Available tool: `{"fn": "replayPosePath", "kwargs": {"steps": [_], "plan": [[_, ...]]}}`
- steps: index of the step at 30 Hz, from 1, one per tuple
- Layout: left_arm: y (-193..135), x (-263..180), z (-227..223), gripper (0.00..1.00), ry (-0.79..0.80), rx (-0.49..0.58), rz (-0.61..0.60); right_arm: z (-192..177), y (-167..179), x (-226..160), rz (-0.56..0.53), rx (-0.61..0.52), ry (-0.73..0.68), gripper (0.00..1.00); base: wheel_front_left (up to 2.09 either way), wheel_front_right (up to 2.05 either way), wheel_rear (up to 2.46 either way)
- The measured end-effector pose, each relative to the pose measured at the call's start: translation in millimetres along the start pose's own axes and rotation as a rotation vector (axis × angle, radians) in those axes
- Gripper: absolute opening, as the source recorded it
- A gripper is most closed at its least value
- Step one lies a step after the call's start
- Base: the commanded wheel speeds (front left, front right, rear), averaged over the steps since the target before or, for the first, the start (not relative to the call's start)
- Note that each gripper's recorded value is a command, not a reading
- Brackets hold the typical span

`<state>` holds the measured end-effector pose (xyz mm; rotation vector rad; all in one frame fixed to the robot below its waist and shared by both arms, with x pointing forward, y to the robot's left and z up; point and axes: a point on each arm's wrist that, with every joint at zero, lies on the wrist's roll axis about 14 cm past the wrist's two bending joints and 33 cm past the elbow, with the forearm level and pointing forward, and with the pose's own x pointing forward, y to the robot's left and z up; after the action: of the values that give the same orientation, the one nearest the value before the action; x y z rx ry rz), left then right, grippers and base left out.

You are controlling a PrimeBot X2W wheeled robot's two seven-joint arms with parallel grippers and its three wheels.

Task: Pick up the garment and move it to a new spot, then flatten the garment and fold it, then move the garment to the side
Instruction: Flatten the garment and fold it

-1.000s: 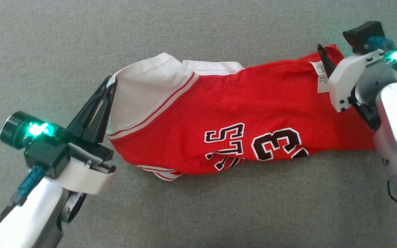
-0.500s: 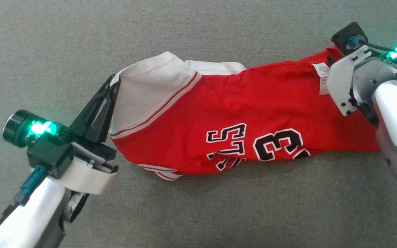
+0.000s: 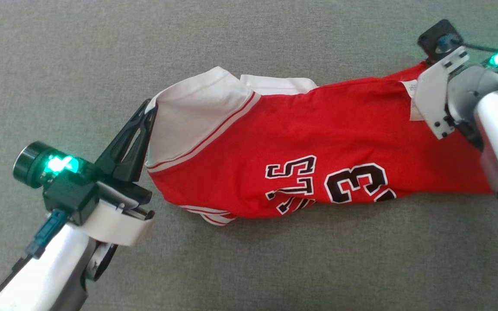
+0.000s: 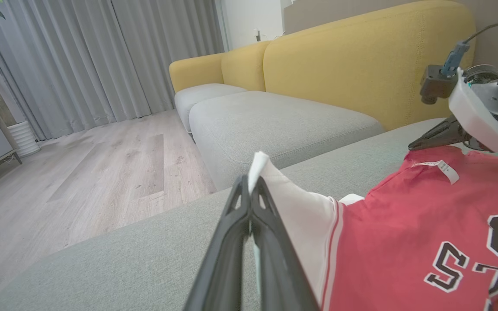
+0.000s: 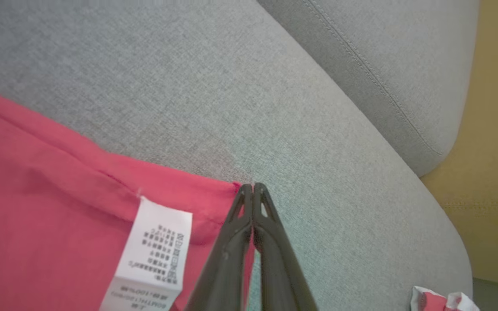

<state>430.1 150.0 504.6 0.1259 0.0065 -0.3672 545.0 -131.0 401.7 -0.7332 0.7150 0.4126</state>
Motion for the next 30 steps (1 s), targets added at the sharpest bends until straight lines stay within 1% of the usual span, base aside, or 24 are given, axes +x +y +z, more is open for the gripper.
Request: {"fn": "replayPosePath", "kwargs": {"steps": [2, 3, 5, 6, 8, 9, 10, 12, 14, 16, 17, 20, 23, 24, 26, 27, 29, 30], "plan": [[0, 0, 0, 0.0, -0.001, 0.0, 0.001, 0, -6, -1, -0.001, 0.042, -0.007, 0.0, 0.0, 0.0, 0.0], [0, 0, 1, 0.0, -0.009, 0.0, 0.002, 1, -11, -2, -0.004, 0.083, -0.018, 0.0, 0.0, 0.0, 0.0], [1, 0, 4, 0.0, -0.022, 0.001, 0.003, 5, -23, -7, 0.003, 0.211, -0.067, 0.0, 0.0, 0.0, 0.0], [1, 0, 4, 0.0, -0.022, 0.001, 0.003, 5, -23, -7, 0.003, 0.211, -0.067, 0.0, 0.0, 0.0, 0.0], [1, 0, 8, 0.0, -0.039, 0.003, 0.005, 11, -31, -14, 0.031, 0.385, -0.144, 0.0, 0.0, 0.0, 0.0], [3, 0, 13, 0.0, -0.059, 0.007, 0.008, 16, -33, -23, 0.081, 0.563, -0.223, 0.0, 0.0, 0.0, 0.0], [5, 1, 16, 0.0, -0.073, 0.011, 0.014, 18, -33, -28, 0.107, 0.649, -0.262, 0.0, 0.0, 0.0, 0.0], [12, 3, 27, 0.0, -0.111, 0.014, 0.03, 17, -40, -40, 0.133, 0.775, -0.319, 0.0, 0.0, 0.0, 0.0], [18, 7, 43, 0.0, -0.162, 0.0, 0.038, 16, -54, -54, 0.146, 0.894, -0.384, 0.0, 0.0, 0.0, 0.0], [21, 10, 64, 0.0, -0.23, -0.048, 0.034, 16, -70, -72, 0.16, 1.009, -0.463, 0.0, 0.0, 0.0, 0.0], [22, 11, 75, 0.0, -0.261, -0.066, 0.027, 16, -79, -81, 0.158, 1.042, -0.497, 0.0, 0.0, 0.0, 0.0], [33, 11, 109, 0.0, -0.366, -0.129, 0.023, 15, -101, -110, 0.147, 1.117, -0.6, 0.0, 0.0, 0.0, 0.0], [37, 8, 145, 0.0, -0.471, -0.179, -0.014, 19, -116, -141, 0.146, 1.145, -0.696, 0.0, 0.0, 0.0, 0.0], [38, 6, 157, 0.0, -0.503, -0.189, -0.022, 20, -120, -150, 0.137, 1.124, -0.709, 0.0, 0.0, 0.0, 0.0], [39, 5, 173, 0.0, -0.518, -0.194, -0.045, 15, -124, -166, 0.104, 1.042, -0.689, 0.0, 0.0, 0.0, 0.0], [41, 5, 178, 0.0, -0.516, -0.2, -0.052, 13, -120, -171, 0.102, 0.998, -0.663, 0.0, 0.0, 0.0, 0.0], [38, 8, 178, 0.0, -0.476, -0.194, -0.079, 10, -104, -174, 0.13, 0.945, -0.611, 0.0, 0.0, 0.0, 0.0], [36, 10, 175, 0.0, -0.45, -0.187, -0.085, 9, -93, -172, 0.151, 0.928, -0.583, 0.32, 0.0, 0.0, 0.0]]}}
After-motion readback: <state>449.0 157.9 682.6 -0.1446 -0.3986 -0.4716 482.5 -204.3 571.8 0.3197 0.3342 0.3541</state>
